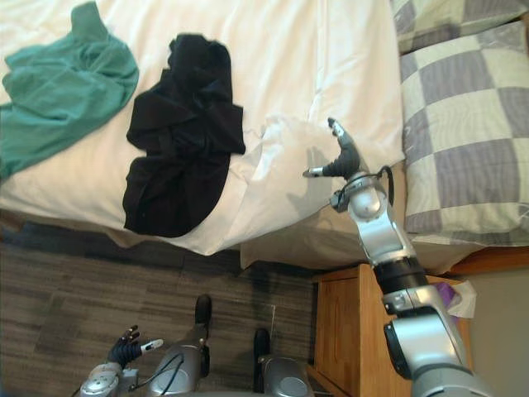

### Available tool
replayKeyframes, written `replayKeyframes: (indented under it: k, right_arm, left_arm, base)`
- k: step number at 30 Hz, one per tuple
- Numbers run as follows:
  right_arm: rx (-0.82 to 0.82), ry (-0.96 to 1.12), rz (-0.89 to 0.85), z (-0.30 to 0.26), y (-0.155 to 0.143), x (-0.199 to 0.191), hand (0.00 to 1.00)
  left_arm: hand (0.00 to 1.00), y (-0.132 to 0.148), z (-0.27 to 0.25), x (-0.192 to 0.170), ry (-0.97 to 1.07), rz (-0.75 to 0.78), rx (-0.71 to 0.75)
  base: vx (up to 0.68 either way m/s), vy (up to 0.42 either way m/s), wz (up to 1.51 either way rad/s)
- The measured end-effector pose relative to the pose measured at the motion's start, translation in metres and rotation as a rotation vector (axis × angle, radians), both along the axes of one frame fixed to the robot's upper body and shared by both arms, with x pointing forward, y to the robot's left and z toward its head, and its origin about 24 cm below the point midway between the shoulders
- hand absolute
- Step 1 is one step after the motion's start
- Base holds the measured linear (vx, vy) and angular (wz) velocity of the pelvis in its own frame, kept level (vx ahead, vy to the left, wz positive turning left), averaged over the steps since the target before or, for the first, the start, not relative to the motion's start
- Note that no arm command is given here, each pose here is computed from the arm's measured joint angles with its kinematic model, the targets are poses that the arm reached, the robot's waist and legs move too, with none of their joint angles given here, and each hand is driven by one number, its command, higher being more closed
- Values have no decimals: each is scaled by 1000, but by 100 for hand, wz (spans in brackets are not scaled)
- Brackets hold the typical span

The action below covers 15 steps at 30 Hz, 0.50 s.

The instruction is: Tidy the bed and pick cloth on bed and put in laundry

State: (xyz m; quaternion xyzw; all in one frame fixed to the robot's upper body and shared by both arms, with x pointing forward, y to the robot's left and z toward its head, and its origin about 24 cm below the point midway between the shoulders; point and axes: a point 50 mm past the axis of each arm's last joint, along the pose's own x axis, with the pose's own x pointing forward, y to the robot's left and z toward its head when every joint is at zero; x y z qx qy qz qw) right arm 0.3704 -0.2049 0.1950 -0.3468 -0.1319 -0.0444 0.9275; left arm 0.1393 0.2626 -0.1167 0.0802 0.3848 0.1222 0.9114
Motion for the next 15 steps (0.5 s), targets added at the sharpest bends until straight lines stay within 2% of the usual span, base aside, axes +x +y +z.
replayKeyframes:
  k: [7, 10, 15]
  right_arm:
    - [-107, -133, -157, 65, -41, 4, 0]
    - [-122, -198, -186, 93, -47, 2, 0]
    - [-149, -252, -184, 122, -40, 3, 0]
  left_arm:
    - [0, 4, 22, 32, -133, -9, -24]
    - [0, 7, 32, 42, -187, -12, -32]
    - [0, 8, 38, 49, -210, -39, -42]
  base:
    - [10, -11, 9]
    - [103, -8, 19]
    - [91, -15, 12]
